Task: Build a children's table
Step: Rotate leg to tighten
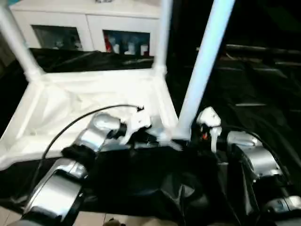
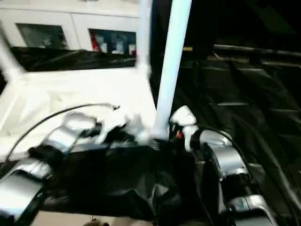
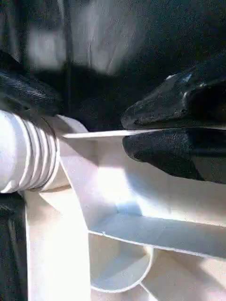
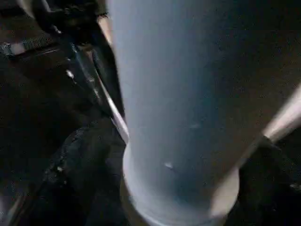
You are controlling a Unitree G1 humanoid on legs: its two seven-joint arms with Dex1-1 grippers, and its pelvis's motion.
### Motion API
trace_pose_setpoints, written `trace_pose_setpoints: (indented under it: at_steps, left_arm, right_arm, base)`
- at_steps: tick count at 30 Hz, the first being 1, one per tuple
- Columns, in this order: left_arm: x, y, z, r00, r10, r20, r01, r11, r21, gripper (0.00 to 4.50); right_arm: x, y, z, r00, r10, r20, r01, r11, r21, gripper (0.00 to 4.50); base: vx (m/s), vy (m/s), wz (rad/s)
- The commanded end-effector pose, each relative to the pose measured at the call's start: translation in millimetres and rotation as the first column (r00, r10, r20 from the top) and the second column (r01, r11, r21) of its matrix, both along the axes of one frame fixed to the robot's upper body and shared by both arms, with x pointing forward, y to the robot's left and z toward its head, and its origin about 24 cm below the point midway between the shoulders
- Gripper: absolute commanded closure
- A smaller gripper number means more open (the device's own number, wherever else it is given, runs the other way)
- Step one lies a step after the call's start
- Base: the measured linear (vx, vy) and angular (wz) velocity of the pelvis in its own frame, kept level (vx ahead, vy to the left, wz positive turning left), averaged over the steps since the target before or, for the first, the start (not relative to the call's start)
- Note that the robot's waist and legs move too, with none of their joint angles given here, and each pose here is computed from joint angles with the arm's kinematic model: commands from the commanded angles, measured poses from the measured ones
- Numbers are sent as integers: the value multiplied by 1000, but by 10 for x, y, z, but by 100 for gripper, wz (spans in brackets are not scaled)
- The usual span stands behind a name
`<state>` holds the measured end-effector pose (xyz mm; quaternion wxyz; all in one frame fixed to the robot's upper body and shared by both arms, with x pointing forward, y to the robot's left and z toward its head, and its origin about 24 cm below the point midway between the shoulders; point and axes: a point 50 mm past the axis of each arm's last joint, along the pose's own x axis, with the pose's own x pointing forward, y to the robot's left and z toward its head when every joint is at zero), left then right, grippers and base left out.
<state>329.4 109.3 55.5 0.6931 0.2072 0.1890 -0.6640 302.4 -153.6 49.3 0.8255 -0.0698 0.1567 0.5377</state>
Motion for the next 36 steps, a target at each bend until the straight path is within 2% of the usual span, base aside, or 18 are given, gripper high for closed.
trace_pose_setpoints:
  at_steps: [1,6,7,11,14,18,21,23,24,25,27,29,30,35,36]
  left_arm:
    - [-54,-75,40,998,-70,-7,69,996,-48,450]
    - [-72,-4,58,998,-70,-4,70,997,-42,450]
    - [-75,5,62,998,-69,-3,69,997,-42,450]
    - [-73,16,72,998,-62,3,62,997,-45,450]
    - [-61,6,80,999,-39,12,40,998,-58,450]
    - [-25,-20,57,999,17,30,-16,999,-51,450]
    - [78,-66,9,985,158,70,-157,987,-20,450]
    - [78,-66,9,985,158,70,-157,987,-20,450]
    - [135,-126,11,969,232,80,-230,973,-36,450]
    - [135,-126,11,969,232,80,-230,973,-36,450]
    - [216,-241,8,935,339,103,-337,941,-42,450]
    - [254,-313,11,912,393,117,-390,920,-50,450]
    - [288,-440,14,884,453,120,-447,892,-69,450]
    - [279,-620,37,889,440,126,-431,898,-90,450]
    - [270,-637,42,899,422,119,-413,906,-94,450]
  right_arm:
    - [-14,22,33,999,39,3,-39,999,-9,61]
    - [-32,42,17,997,75,-10,-75,997,-21,61]
    - [-36,47,15,997,79,-12,-79,997,-20,87]
    - [-41,66,15,997,79,-20,-79,997,0,101]
    - [-62,85,-16,997,65,-30,-65,998,12,138]
    - [-53,101,-94,999,-31,-40,32,999,25,169]
    - [-13,143,-223,977,-211,-42,212,977,25,172]
    - [-13,143,-223,977,-211,-42,212,977,25,176]
    - [32,173,-277,942,-331,-52,333,942,30,177]
    - [32,173,-277,942,-331,-52,333,942,30,177]
    - [111,220,-360,858,-510,-65,512,859,14,177]
    - [150,254,-400,805,-588,-77,590,807,3,177]
    - [194,363,-429,764,-640,-86,642,767,-4,177]
    - [246,584,-349,801,-596,-55,598,801,35,177]
    - [261,611,-314,810,-583,-67,586,808,64,122]
  base:
    - [0,0,0]
    - [0,0,0]
    - [0,0,0]
    - [0,0,0]
    - [0,0,0]
    - [0,0,0]
    - [0,0,0]
    - [0,0,0]
    - [0,0,0]
    - [0,0,0]
    - [0,0,0]
    - [0,0,0]
    - [0,0,0]
    - [0,0,0]
    - [0,0,0]
